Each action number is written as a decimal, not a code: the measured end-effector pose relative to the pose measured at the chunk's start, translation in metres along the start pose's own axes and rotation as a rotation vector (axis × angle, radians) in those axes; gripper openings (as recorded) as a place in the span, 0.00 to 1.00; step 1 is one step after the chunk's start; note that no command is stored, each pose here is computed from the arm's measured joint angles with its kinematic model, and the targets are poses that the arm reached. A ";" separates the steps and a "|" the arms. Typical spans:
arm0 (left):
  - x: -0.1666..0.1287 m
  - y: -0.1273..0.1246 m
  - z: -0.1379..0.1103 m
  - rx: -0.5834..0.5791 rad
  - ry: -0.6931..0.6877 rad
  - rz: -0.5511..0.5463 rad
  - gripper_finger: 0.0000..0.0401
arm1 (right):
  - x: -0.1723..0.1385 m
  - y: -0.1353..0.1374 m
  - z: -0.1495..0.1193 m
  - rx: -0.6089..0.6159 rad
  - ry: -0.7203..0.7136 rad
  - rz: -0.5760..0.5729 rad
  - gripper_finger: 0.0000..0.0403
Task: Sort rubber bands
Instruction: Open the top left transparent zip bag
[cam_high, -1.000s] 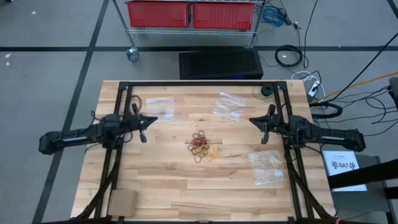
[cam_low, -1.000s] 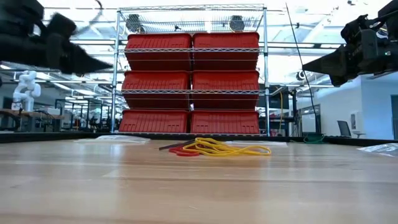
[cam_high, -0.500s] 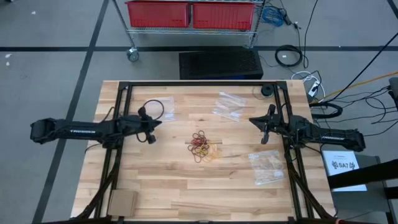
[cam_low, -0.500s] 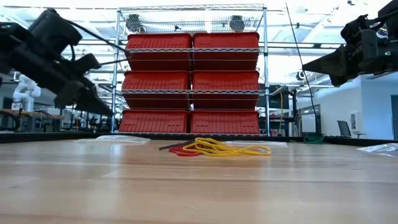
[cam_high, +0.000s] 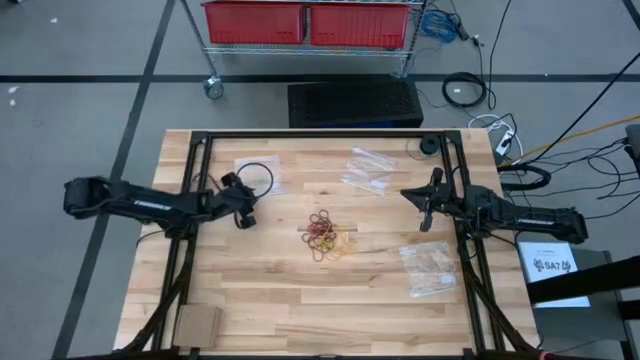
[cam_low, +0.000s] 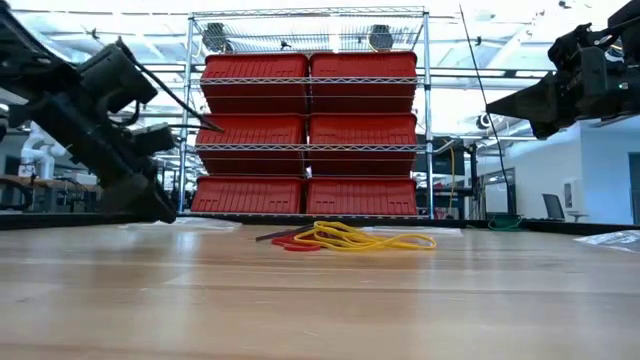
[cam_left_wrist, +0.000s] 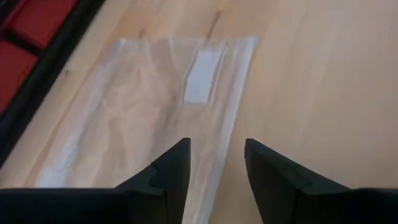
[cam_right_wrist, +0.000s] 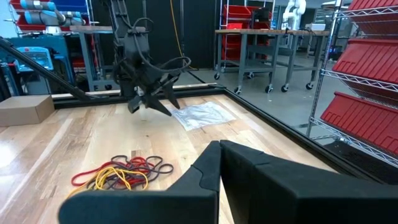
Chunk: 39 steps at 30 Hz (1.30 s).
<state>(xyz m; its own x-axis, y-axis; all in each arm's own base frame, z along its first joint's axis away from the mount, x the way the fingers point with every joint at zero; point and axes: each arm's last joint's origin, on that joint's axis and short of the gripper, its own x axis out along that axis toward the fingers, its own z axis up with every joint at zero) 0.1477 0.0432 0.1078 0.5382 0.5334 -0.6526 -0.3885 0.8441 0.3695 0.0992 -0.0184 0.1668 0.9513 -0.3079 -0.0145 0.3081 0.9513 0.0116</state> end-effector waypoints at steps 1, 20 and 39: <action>0.002 -0.001 0.000 0.008 0.018 -0.001 0.39 | 0.000 0.000 0.000 0.000 0.000 0.000 0.00; 0.029 -0.005 0.026 0.039 0.124 0.028 0.02 | 0.000 0.000 0.000 0.000 0.000 0.000 0.00; 0.016 -0.030 0.078 -0.053 -0.220 -0.348 0.00 | -0.001 0.000 0.013 0.201 -0.130 0.013 0.00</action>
<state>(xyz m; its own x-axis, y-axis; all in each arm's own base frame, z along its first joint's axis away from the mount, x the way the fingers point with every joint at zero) 0.2264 0.0305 0.1373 0.7889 0.2208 -0.5734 -0.1904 0.9751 0.1136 0.0986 -0.0183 0.1796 0.9446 -0.3073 0.1152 0.2792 0.9371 0.2097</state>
